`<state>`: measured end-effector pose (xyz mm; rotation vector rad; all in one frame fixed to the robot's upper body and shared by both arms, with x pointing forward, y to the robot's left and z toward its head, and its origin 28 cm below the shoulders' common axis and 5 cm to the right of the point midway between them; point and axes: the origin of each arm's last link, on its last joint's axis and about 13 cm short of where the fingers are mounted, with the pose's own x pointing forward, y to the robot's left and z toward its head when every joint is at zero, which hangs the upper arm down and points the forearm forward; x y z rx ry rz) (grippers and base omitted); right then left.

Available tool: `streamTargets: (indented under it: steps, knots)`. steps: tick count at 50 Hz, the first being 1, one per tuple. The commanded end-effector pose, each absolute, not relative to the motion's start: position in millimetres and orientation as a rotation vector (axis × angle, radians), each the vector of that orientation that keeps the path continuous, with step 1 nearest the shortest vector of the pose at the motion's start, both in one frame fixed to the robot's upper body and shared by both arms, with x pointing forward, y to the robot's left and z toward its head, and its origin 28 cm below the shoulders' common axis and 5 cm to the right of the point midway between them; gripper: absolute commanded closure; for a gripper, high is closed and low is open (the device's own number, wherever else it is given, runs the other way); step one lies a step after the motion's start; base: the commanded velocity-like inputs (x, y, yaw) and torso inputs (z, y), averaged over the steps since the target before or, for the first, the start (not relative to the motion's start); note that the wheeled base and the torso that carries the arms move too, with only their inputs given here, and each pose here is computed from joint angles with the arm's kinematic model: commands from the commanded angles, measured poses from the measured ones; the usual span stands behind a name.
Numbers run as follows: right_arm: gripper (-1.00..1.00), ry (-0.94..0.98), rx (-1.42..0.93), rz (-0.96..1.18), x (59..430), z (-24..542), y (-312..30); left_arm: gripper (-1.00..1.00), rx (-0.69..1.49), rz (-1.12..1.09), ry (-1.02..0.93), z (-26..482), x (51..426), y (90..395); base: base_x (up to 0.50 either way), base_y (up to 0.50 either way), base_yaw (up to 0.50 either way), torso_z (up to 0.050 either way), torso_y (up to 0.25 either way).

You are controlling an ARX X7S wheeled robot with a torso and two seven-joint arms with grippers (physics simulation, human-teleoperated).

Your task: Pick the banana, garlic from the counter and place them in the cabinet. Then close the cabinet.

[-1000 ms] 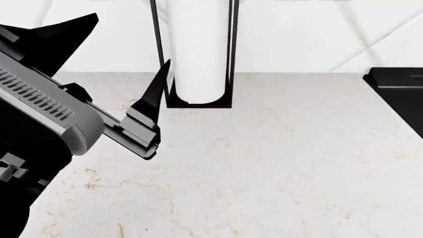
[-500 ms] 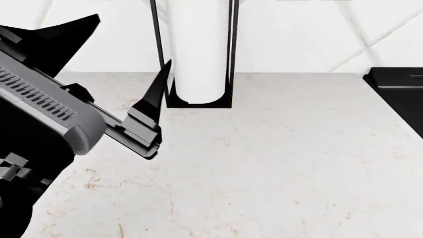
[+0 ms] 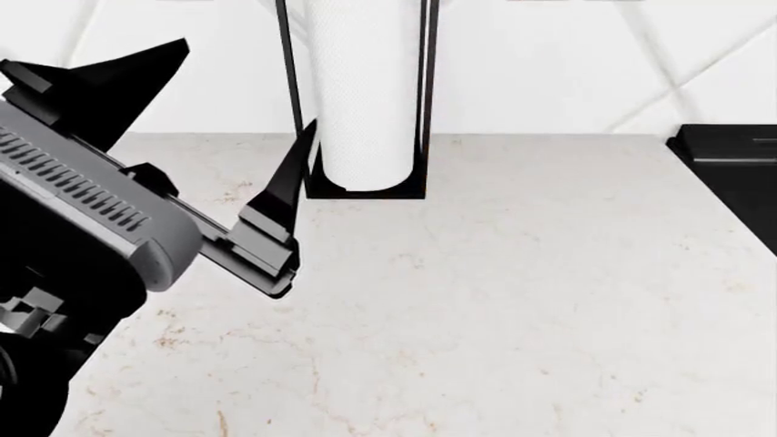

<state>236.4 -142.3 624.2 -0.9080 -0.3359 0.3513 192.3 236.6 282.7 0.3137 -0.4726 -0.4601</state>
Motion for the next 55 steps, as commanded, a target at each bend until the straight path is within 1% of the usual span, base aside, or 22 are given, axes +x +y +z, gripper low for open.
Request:
streamTargets:
  steps: [1, 10, 17, 28, 36, 55]
  knots:
    - [-1.00, -0.159, -0.941, 0.453, 248.7, 618.4, -133.8, -1.00, 0.312, -0.456, -0.470, 280.5, 192.0, 238.3, 0.00, 0.00, 0.00, 0.000, 0.000]
    - [-1.00, -0.172, -0.964, 0.474, 247.0, 620.4, -133.8, -1.00, 0.313, -0.458, -0.467, 279.8, 192.0, 237.4, 0.00, 0.00, 0.00, -0.002, 0.000]
    - [-1.00, -0.226, -0.992, 0.495, 240.7, 624.7, -130.1, -1.00, 0.313, -0.456, -0.465, 279.4, 191.7, 237.8, 0.00, 0.00, 0.00, -0.003, 0.000]
    - [-1.00, -0.415, -1.072, 0.483, 210.8, 637.3, -126.3, -1.00, 0.307, -0.448, -0.476, 281.8, 190.5, 239.9, 0.00, 0.00, 0.00, 0.000, 0.000]
    - [-1.00, -0.460, -1.123, 0.449, 195.7, 640.9, -128.1, -1.00, 0.301, -0.440, -0.486, 283.4, 188.8, 241.0, 0.00, 0.00, 0.00, 0.000, 0.000]
    - [-1.00, -0.590, -1.207, 0.516, 162.1, 600.1, -122.3, -1.00, 0.287, -0.427, -0.497, 283.5, 185.4, 245.0, 0.00, 0.00, 0.00, -0.001, 0.000]
